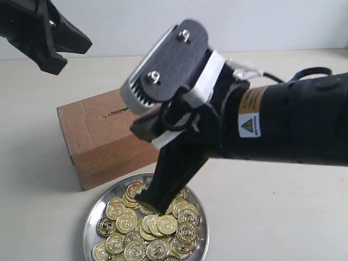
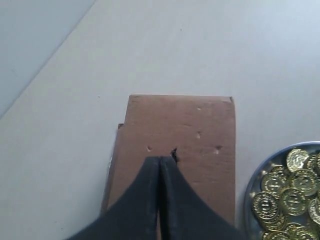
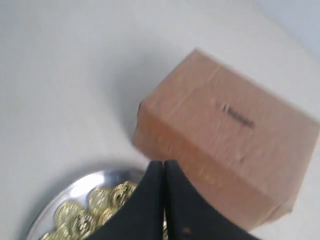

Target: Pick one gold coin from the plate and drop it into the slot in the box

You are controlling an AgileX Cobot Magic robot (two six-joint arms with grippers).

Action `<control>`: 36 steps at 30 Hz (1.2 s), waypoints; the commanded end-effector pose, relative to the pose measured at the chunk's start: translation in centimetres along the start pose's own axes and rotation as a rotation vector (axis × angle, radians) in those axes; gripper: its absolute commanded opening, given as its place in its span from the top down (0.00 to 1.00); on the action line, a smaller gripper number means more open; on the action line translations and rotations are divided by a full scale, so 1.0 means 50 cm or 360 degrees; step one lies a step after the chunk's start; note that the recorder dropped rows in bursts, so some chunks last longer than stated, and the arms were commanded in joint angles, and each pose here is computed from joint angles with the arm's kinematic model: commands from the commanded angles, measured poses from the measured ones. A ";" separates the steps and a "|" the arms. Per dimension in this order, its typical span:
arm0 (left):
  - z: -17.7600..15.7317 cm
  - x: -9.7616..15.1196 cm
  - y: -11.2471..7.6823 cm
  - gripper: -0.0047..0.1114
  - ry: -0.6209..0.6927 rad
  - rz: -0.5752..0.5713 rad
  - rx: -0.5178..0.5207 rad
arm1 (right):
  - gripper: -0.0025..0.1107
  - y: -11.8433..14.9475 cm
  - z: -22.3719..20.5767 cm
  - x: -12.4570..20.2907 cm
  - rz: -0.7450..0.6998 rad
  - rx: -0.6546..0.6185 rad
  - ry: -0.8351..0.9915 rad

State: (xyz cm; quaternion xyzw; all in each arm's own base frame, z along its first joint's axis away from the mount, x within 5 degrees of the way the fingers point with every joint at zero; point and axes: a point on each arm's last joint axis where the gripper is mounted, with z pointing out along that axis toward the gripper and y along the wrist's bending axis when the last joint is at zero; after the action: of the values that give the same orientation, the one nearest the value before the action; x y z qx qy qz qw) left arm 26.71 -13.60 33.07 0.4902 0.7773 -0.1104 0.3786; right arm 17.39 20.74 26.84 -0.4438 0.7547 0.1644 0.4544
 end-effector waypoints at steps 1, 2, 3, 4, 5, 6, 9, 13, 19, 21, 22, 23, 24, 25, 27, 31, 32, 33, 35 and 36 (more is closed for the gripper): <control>-0.068 -0.005 -0.033 0.96 -0.0098 -0.0044 -0.0007 | 0.98 -0.020 -0.057 -0.062 -0.0275 0.0169 -0.0497; -0.076 -0.002 -0.039 0.96 -0.0113 -0.0046 -0.0012 | 0.98 -0.026 -0.064 -0.066 -0.0321 0.0206 -0.0532; -0.088 0.003 -0.049 0.96 -0.0131 -0.0051 -0.0013 | 0.98 -0.036 -0.071 -0.069 -0.0359 0.0252 -0.0561; -0.101 0.011 -0.062 0.96 -0.0150 -0.0059 -0.0012 | 0.98 -0.053 -0.081 -0.070 -0.0374 0.0314 -0.0572; -0.112 0.022 -0.075 0.96 -0.0172 -0.0068 -0.0021 | 0.98 -0.073 -0.088 -0.067 -0.0352 0.0375 -0.0567; -0.126 0.035 -0.091 0.96 -0.0201 -0.0075 -0.0033 | 0.98 -0.088 -0.098 -0.062 -0.0260 0.0410 -0.0544; -0.163 0.059 -0.129 0.96 -0.0195 -0.0071 0.0012 | 0.98 -0.091 -0.108 -0.062 -0.0162 0.0413 -0.0551; -0.204 0.073 -0.169 0.96 -0.0164 -0.0009 0.0132 | 0.98 -0.090 -0.108 -0.062 -0.0149 0.0410 -0.0553; -0.232 0.078 -0.178 0.96 -0.0206 0.0036 0.0062 | 0.98 -0.089 -0.122 -0.067 -0.0147 0.0417 -0.0583; -0.258 0.083 -0.183 0.96 -0.0248 0.0047 -0.0012 | 0.98 -0.087 -0.144 -0.072 -0.0150 0.0428 -0.0623; -0.271 0.085 -0.186 0.96 -0.0272 0.0048 -0.0052 | 0.98 -0.086 -0.158 -0.075 -0.0152 0.0437 -0.0656; -0.289 0.089 -0.190 0.96 -0.0304 0.0048 -0.0109 | 0.98 -0.085 -0.172 -0.078 -0.0154 0.0446 -0.0684; -0.307 0.094 -0.195 0.96 -0.0336 0.0048 -0.0170 | 0.98 -0.084 -0.193 -0.083 -0.0156 0.0464 -0.0735; -0.322 0.097 -0.200 0.96 -0.0360 0.0048 -0.0219 | 0.98 -0.085 -0.209 -0.085 -0.0155 0.0484 -0.0771; -0.357 0.107 -0.216 0.96 -0.0421 0.0050 -0.0353 | 0.98 -0.092 -0.253 -0.089 -0.0150 0.0557 -0.0860; -0.417 0.127 -0.256 0.96 -0.0519 0.0056 -0.0628 | 0.98 -0.111 -0.345 -0.083 -0.0130 0.0787 -0.1011; -0.429 0.131 -0.268 0.96 -0.0538 0.0058 -0.0701 | 0.98 -0.115 -0.365 -0.080 -0.0127 0.0847 -0.1038; -0.441 0.136 -0.281 0.96 -0.0557 0.0062 -0.0772 | 0.98 -0.118 -0.395 -0.075 -0.0124 0.0942 -0.1078; -0.459 0.143 -0.307 0.96 -0.0592 0.0078 -0.0888 | 0.98 -0.119 -0.441 -0.066 -0.0125 0.1091 -0.1137; -0.465 0.145 -0.317 0.96 -0.0606 0.0087 -0.0927 | 0.98 -0.116 -0.465 -0.060 -0.0129 0.1173 -0.1168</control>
State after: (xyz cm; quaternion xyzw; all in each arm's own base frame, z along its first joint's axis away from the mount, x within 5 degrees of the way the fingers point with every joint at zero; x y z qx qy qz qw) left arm 2.14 -3.96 40.84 0.3725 0.6890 0.0129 0.6216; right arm 12.11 6.12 41.66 -0.2347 0.5584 0.0533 0.7939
